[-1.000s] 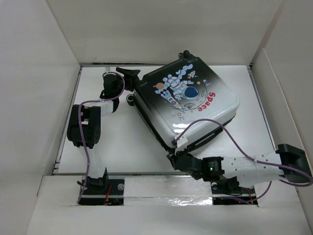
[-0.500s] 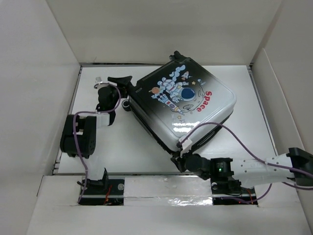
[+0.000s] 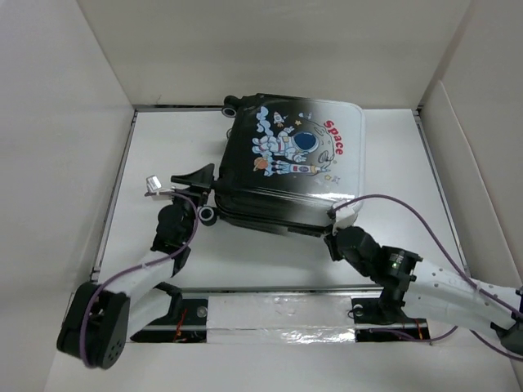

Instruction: Pack the luggage

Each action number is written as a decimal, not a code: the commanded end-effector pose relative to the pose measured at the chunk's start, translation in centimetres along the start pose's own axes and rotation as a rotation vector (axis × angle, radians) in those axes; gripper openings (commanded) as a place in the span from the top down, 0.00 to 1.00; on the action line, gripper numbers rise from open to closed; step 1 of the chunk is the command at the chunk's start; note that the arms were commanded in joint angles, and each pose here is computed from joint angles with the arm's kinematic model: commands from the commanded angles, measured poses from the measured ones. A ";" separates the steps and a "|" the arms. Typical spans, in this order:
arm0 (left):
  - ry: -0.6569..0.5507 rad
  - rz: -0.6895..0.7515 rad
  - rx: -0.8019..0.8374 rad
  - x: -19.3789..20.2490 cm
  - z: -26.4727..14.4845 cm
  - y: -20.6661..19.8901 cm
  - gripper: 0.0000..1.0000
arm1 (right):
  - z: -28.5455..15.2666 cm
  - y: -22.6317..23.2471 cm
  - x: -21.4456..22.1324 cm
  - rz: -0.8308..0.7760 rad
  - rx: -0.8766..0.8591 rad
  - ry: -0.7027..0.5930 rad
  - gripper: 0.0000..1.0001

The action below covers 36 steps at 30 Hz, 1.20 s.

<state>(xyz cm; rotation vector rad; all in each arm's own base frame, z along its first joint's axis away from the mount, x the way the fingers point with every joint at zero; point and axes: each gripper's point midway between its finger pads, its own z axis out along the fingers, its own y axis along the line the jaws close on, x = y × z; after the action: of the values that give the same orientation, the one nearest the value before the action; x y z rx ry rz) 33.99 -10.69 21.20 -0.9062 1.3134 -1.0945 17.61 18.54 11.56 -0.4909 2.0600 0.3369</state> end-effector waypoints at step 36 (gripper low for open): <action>0.707 0.350 0.086 19.7 -12.3 0.1 1.00 | -3.9 26.5 -11.3 -0.025 -0.813 -0.278 1.00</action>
<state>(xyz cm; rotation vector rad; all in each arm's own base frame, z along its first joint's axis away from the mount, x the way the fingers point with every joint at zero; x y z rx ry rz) 24.97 -23.62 19.16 -0.5380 1.6033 -1.2170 15.98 33.00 11.78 -0.8108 1.9479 0.5159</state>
